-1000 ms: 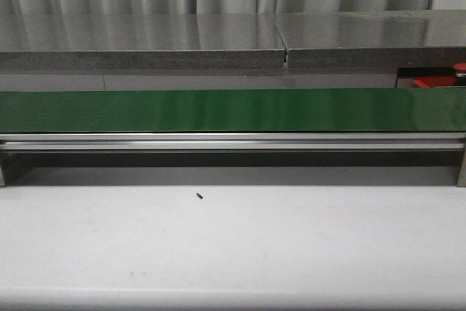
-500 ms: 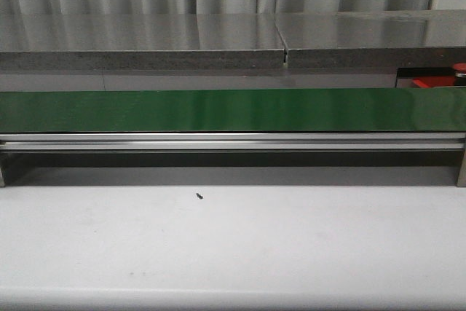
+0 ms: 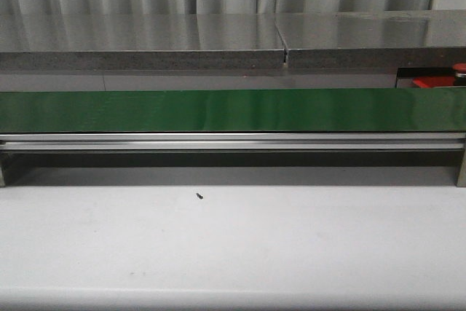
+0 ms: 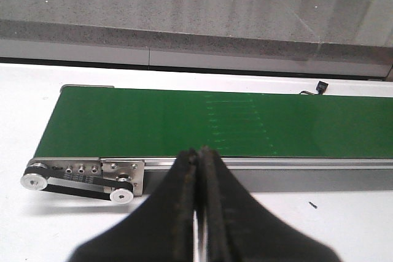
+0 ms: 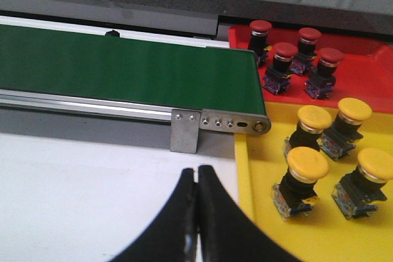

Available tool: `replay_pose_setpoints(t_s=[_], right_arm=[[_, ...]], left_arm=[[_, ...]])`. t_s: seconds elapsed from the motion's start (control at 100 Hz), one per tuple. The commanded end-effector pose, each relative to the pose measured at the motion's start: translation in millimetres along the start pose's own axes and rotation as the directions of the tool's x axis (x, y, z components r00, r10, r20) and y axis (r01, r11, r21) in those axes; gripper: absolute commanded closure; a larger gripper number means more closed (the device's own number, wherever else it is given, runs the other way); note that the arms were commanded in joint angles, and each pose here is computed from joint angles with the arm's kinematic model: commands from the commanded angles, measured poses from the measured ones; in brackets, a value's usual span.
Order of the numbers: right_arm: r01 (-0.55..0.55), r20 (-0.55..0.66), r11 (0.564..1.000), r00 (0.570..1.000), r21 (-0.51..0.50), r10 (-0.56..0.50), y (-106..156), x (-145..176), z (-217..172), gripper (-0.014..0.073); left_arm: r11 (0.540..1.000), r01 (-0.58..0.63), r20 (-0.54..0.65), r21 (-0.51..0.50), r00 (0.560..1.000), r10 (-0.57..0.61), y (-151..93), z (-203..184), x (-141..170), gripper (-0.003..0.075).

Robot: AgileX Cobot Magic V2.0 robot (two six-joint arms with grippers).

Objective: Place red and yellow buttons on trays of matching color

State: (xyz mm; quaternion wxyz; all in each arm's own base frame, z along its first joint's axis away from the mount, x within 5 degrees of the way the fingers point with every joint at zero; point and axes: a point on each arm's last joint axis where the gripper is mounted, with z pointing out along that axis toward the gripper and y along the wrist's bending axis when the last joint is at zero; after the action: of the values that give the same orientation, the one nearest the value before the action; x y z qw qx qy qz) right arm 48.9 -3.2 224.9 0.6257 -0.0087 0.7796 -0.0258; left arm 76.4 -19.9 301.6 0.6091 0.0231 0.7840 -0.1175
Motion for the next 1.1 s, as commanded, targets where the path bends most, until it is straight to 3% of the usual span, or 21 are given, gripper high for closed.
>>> replay_pose_setpoints(t_s=[0.0,0.31,1.09], right_arm=[[0.015,0.147,1.0,0.989,-0.001,-0.015,1,-4,0,0.0712],[0.011,0.216,1.0,0.976,-0.022,-0.006,5,25,12,0.0712],[0.009,0.228,1.0,0.974,-0.024,-0.003,5,24,12,0.0712]], left_arm=[[1.0,0.019,0.078,-0.004,0.997,-0.018,0,-2,-13,0.0739],[1.0,0.019,0.078,-0.004,0.997,-0.018,0,-2,-13,0.0739],[1.0,0.019,0.078,-0.004,0.997,-0.018,0,-2,-13,0.0739]])
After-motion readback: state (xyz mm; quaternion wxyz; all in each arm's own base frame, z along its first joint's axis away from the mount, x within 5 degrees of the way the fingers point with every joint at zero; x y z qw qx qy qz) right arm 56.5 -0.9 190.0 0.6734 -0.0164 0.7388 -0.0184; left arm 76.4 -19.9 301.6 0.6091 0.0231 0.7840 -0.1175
